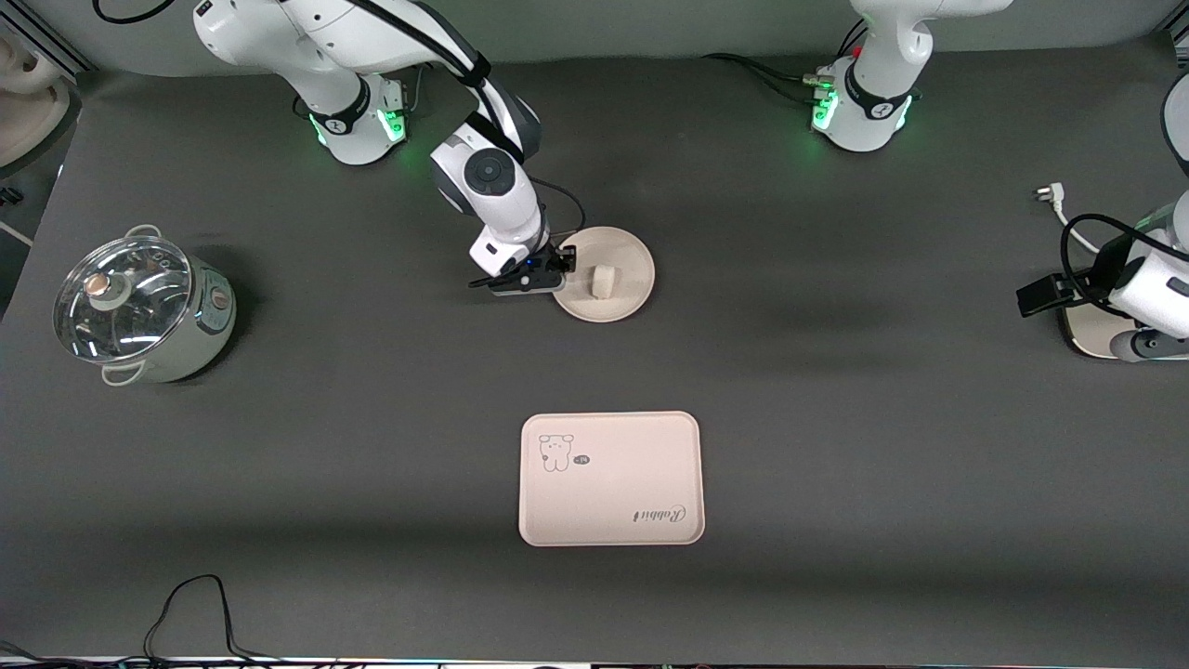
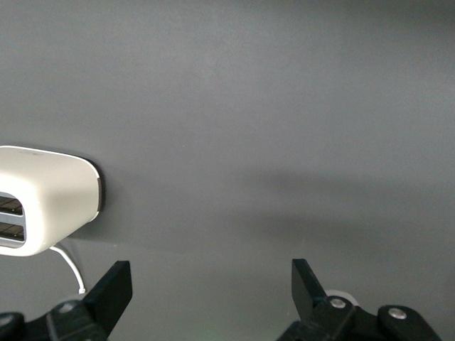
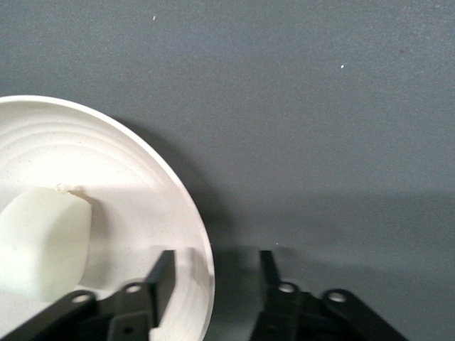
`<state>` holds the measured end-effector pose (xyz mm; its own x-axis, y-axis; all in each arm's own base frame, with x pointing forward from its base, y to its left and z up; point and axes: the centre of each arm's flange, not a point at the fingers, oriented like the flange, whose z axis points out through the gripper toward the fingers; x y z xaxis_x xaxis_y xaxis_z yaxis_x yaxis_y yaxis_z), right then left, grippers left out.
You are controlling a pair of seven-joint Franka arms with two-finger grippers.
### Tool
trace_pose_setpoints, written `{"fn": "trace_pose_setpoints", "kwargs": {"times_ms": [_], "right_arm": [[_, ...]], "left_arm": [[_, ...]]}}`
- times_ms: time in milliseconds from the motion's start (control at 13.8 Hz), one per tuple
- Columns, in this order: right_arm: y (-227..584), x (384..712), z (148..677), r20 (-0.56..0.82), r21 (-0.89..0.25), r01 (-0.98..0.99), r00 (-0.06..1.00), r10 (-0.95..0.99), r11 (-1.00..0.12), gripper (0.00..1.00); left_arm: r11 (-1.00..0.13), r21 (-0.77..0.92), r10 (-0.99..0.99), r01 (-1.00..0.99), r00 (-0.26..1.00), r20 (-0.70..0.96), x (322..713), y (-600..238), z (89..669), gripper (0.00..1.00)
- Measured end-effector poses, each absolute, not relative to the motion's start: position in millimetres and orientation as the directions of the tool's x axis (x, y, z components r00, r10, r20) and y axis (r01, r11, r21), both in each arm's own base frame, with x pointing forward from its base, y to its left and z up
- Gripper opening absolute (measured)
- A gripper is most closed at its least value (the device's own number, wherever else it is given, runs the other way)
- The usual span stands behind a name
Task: Place bun in plate and plate on tray
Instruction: 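Lift the plate with the right gripper and carry it over the tray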
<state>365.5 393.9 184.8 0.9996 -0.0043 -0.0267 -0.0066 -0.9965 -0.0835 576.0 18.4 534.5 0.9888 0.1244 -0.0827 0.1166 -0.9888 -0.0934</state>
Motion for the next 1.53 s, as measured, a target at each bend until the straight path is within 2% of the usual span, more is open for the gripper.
{"fn": "trace_pose_setpoints", "kwargs": {"times_ms": [145, 291, 581, 799, 1017, 1525], "right_arm": [[394, 366, 183, -0.022, -0.089, -0.008, 1.000, -0.006, -0.996, 0.21], [397, 366, 186, -0.013, -0.098, -0.006, 1.000, -0.005, -0.995, 0.06], [398, 369, 190, -0.005, -0.105, -0.009, 1.000, -0.008, -0.994, 0.06], [402, 386, 210, 0.015, -0.122, -0.027, 0.999, -0.029, -0.992, 0.04], [405, 418, 257, -0.011, -0.110, -0.075, 0.997, -0.074, -0.991, 0.04], [399, 513, 381, 0.031, -0.210, -0.183, 0.981, -0.193, -0.961, 0.04]], "left_arm": [[-0.989, -0.092, 0.121, 0.115, 0.990, -0.072, 577, 17, 540, 1.00], [-0.989, -0.091, 0.120, 0.114, 0.990, -0.067, 576, 16, 546, 1.00], [-0.990, -0.080, 0.123, 0.118, 0.990, -0.066, 576, 16, 549, 1.00], [-0.991, -0.049, 0.130, 0.127, 0.989, -0.070, 575, 15, 551, 1.00], [-0.991, -0.043, 0.131, 0.128, 0.989, -0.066, 575, 14, 557, 1.00], [-0.991, -0.042, 0.132, 0.129, 0.988, -0.086, 571, 14, 566, 1.00]]}}
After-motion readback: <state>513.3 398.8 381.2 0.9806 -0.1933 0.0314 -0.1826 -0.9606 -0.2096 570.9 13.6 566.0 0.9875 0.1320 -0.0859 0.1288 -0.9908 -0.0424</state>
